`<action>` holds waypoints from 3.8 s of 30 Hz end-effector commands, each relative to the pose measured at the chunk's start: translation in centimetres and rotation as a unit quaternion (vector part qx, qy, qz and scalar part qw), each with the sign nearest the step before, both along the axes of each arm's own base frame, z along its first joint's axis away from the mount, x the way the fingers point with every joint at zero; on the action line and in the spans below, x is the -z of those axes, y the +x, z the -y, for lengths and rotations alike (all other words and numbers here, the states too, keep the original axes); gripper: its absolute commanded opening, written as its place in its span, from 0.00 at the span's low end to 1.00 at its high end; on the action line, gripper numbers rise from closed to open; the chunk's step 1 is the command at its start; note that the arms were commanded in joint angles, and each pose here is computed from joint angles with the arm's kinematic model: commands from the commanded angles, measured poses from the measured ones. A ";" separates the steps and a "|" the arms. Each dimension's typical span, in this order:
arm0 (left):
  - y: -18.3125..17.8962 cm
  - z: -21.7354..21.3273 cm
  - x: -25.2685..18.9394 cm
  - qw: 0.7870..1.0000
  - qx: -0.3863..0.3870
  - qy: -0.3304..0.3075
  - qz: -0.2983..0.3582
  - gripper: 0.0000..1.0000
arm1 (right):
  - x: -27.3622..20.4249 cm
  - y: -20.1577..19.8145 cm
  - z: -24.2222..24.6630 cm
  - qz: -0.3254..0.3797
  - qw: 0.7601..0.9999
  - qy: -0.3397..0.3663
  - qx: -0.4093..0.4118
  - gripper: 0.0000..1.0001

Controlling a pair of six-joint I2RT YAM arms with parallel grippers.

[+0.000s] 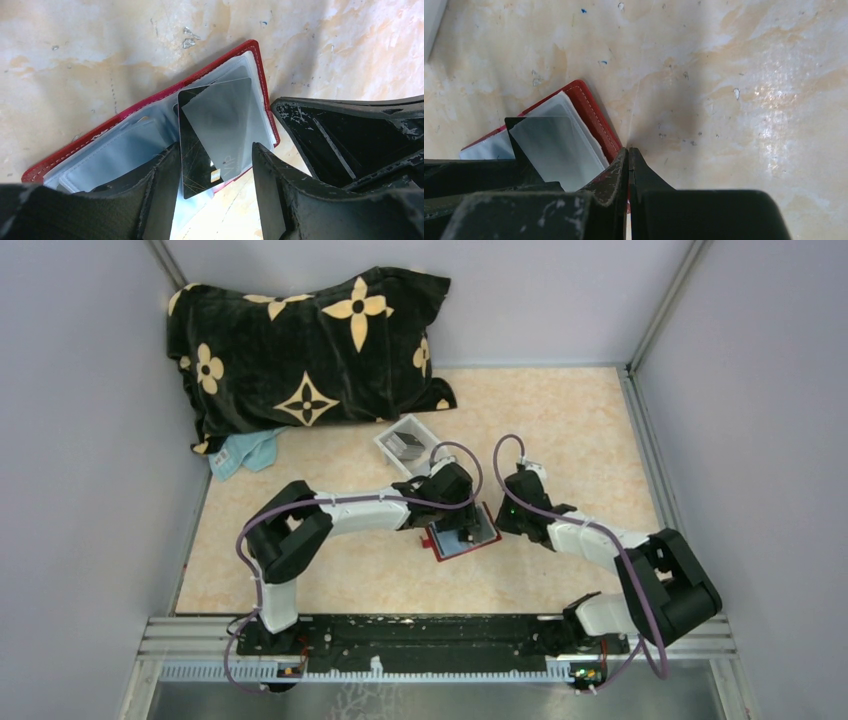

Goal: Put the credit cards into the card holder
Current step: Insert the credit card into the card holder.

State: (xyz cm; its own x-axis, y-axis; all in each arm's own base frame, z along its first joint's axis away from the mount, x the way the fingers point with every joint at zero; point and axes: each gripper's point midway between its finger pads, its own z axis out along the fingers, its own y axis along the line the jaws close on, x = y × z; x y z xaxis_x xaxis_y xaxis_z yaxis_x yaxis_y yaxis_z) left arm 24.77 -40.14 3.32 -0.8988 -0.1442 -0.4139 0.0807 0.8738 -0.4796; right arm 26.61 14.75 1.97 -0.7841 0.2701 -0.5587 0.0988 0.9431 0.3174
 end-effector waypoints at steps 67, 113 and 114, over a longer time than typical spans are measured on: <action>-2.1 -8.7 -4.5 0.983 -0.121 -0.103 0.090 1.00 | 0.9 -3.4 -9.4 -0.020 0.992 0.058 -0.112 0.00; -5.3 -11.3 2.0 0.996 -0.056 0.040 0.049 0.02 | 0.6 -3.2 -10.1 -0.017 0.991 0.061 -0.121 0.00; -5.3 -11.1 2.1 0.997 -0.054 0.042 0.048 0.01 | 0.6 -3.2 -10.1 -0.018 0.991 0.061 -0.121 0.00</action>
